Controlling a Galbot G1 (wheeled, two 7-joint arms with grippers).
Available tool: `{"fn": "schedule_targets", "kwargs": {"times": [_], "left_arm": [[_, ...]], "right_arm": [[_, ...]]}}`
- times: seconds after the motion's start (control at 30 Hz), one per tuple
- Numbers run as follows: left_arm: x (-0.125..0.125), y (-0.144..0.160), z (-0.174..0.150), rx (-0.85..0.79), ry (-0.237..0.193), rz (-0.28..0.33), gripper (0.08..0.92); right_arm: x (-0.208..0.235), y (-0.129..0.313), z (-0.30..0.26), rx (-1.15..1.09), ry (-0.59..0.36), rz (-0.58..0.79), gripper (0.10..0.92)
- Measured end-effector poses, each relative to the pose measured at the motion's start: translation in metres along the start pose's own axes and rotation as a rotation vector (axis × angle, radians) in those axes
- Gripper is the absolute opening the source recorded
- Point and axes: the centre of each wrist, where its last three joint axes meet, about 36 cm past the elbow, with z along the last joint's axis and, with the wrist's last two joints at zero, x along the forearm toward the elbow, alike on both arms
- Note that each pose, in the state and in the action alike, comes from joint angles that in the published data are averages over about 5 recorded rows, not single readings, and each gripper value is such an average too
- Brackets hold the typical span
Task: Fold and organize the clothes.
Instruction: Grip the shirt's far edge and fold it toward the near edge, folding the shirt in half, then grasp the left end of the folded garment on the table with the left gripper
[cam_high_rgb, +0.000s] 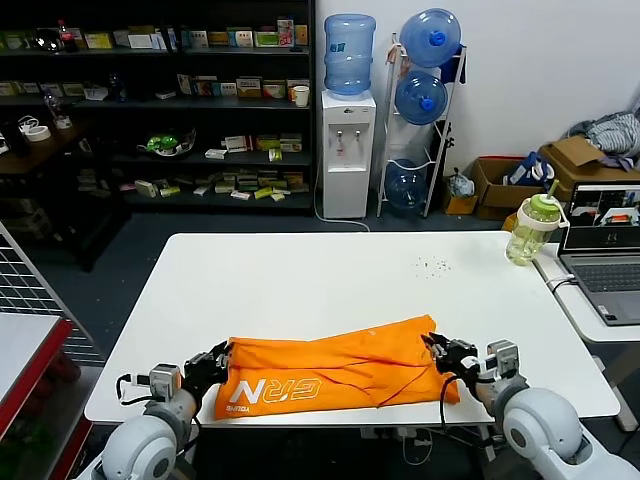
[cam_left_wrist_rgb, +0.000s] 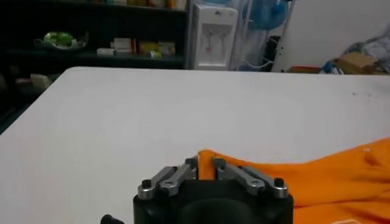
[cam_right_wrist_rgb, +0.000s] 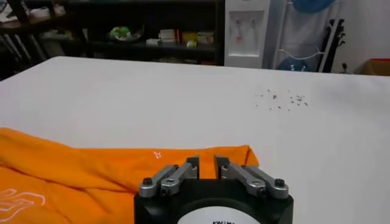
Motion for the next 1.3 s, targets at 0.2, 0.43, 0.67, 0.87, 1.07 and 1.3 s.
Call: {"fn": "schedule_targets", "kwargs": {"times": [0.2,0.43,0.67,0.87,1.07,1.3], "left_arm": [[0.006,0.003,0.011,0.008,0.017,-0.015,0.485],[0.005,0.006,0.025,0.032,0.025,-0.030,0.684],[-0.004,0.005,0.034,0.070,0.033,-0.044,0.818],[-0.012,-0.001,0.042,0.086,0.040,-0.042,0.809],[-0.015,-0.007,0.047,0.088,0.046,-0.037,0.663],[-0.016,-0.011,0.051,0.095,0.052,-0.036,0.464]], "right_arm": [[0.009,0.001,0.007,0.002,0.012,-0.003,0.553],[0.014,0.004,0.012,-0.002,0.017,-0.007,0.750],[0.016,0.007,0.016,-0.005,0.022,-0.005,0.822],[0.017,0.008,0.019,-0.007,0.027,-0.004,0.823],[0.018,0.008,0.019,-0.006,0.025,-0.004,0.823],[0.018,0.009,0.020,-0.008,0.024,-0.003,0.823]]}}
